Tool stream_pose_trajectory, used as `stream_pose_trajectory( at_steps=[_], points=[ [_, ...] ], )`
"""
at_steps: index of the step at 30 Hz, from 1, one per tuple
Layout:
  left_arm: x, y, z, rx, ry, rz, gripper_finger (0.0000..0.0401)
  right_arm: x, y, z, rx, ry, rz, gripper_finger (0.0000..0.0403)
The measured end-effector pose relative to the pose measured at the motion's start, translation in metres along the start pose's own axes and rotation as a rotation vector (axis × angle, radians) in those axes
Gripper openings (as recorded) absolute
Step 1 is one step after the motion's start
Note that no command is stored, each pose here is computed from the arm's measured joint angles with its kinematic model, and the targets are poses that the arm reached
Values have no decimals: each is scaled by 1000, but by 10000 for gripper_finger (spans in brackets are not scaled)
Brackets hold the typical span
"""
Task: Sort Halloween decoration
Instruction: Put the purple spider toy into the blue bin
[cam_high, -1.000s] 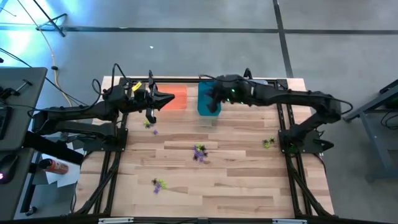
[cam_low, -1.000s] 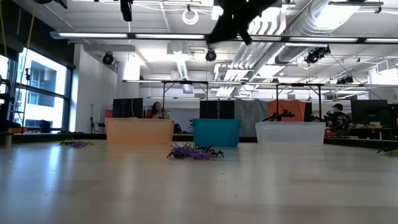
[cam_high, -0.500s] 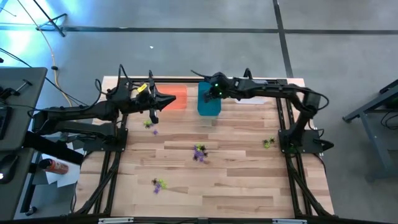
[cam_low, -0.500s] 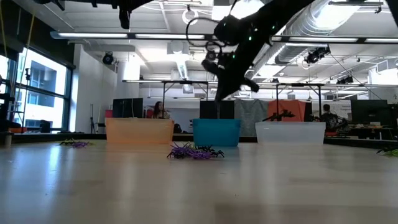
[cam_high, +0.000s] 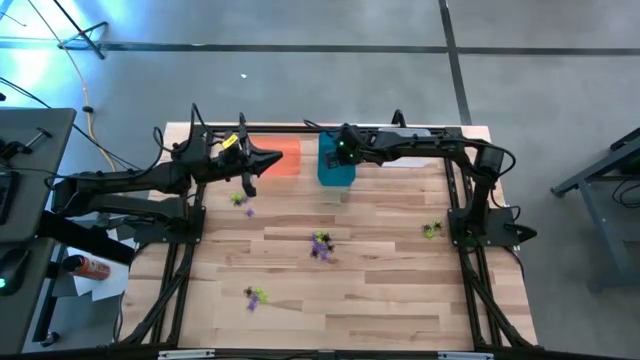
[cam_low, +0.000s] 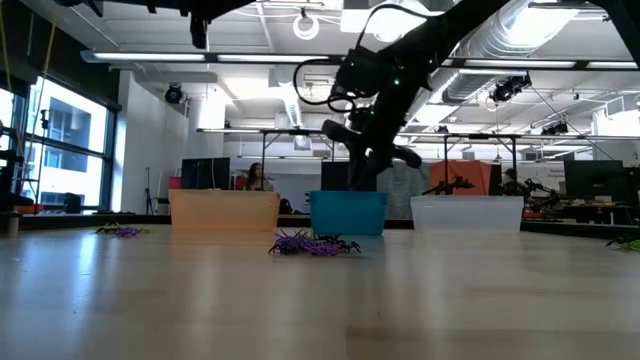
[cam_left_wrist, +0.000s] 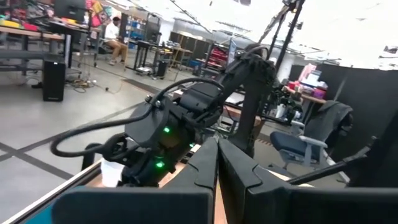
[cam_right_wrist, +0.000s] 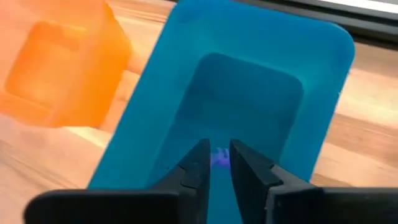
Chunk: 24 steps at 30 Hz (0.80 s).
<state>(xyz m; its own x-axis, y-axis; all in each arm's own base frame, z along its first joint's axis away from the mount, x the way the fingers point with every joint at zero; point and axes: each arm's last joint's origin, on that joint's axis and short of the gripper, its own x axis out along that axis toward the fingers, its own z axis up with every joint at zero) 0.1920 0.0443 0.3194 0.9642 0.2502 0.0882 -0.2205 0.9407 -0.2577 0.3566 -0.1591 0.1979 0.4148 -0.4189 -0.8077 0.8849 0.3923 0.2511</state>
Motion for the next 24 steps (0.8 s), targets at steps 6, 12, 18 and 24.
stream_pose_trajectory(
  at_steps=[6, 12, 18, 24],
  points=[
    [0, 1, 0, 0, -10, 35, 0, 1, 1, -3, 19, 12, -7, 101],
    [0, 1, 0, 0, -10, 36, 0, -17, 2, 5, -30, -33, 21, 141],
    [0, 1, 0, 0, -9, 35, 0, -74, 0, 23, -189, -165, 86, 169],
    [0, 1, 0, 0, -9, 35, 1, -143, -1, 26, -370, -289, 180, 172]
  ],
)
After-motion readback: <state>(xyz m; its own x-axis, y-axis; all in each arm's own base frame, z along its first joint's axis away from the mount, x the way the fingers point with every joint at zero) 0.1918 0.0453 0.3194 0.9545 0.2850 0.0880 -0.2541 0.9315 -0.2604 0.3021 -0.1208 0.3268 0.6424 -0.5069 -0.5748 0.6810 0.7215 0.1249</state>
